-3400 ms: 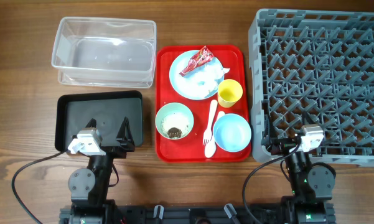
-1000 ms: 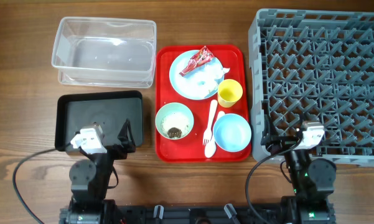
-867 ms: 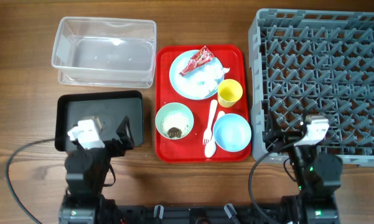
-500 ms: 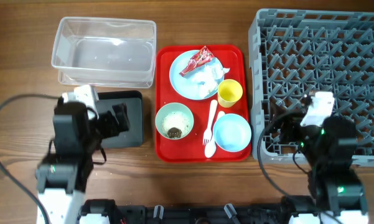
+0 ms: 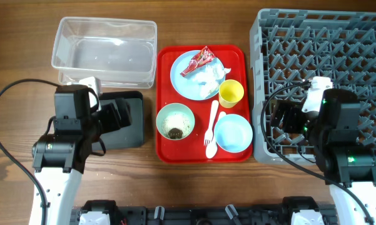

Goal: Sort waste into correct bins and load items into the dishwasher rack
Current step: 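Reach the left gripper to the plate and grasp the white tissue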

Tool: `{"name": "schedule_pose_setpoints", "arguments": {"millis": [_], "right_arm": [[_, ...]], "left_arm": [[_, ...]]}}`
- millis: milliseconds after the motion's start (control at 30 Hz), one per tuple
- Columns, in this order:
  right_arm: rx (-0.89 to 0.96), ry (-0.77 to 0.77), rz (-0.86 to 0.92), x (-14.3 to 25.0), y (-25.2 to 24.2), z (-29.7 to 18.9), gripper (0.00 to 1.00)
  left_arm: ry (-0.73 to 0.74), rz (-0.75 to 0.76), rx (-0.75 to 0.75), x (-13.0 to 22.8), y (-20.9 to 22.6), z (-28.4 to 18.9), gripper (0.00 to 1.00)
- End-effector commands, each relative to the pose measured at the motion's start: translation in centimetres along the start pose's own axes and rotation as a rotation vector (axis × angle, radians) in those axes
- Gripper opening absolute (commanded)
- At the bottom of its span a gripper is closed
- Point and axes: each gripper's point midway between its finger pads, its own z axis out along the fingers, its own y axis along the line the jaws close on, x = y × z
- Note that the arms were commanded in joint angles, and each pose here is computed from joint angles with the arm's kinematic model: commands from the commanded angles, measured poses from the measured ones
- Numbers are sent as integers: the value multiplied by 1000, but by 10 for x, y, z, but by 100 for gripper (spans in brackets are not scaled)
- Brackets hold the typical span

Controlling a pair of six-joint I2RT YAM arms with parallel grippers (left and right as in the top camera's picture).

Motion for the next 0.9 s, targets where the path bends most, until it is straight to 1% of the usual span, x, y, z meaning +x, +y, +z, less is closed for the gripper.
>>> {"name": "schedule_pose_setpoints", "arguments": {"millis": [0, 100, 233, 433, 500, 667, 800, 867], "right_arm": [[4, -27, -9, -9, 1, -6, 100], [4, -27, -8, -9, 1, -6, 100], [3, -27, -6, -9, 1, -6, 100], [3, -26, -6, -9, 1, -6, 100], [3, -26, -6, -9, 1, -6, 100], [3, -25, -6, -9, 1, -5, 100], [3, -25, -6, -9, 1, -5, 100], [3, -25, -6, -9, 1, -5, 100]], "left_arm": [[-67, 29, 106, -22, -22, -5, 100], [-93, 52, 130, -37, -34, 1, 100], [-123, 140, 183, -63, -66, 12, 100], [-174, 330, 290, -96, -139, 44, 100], [-194, 360, 326, -100, -161, 57, 100], [-228, 421, 412, -92, -210, 98, 100], [-195, 463, 452, -66, -238, 136, 100], [-155, 486, 463, -45, -248, 155, 100]]}}
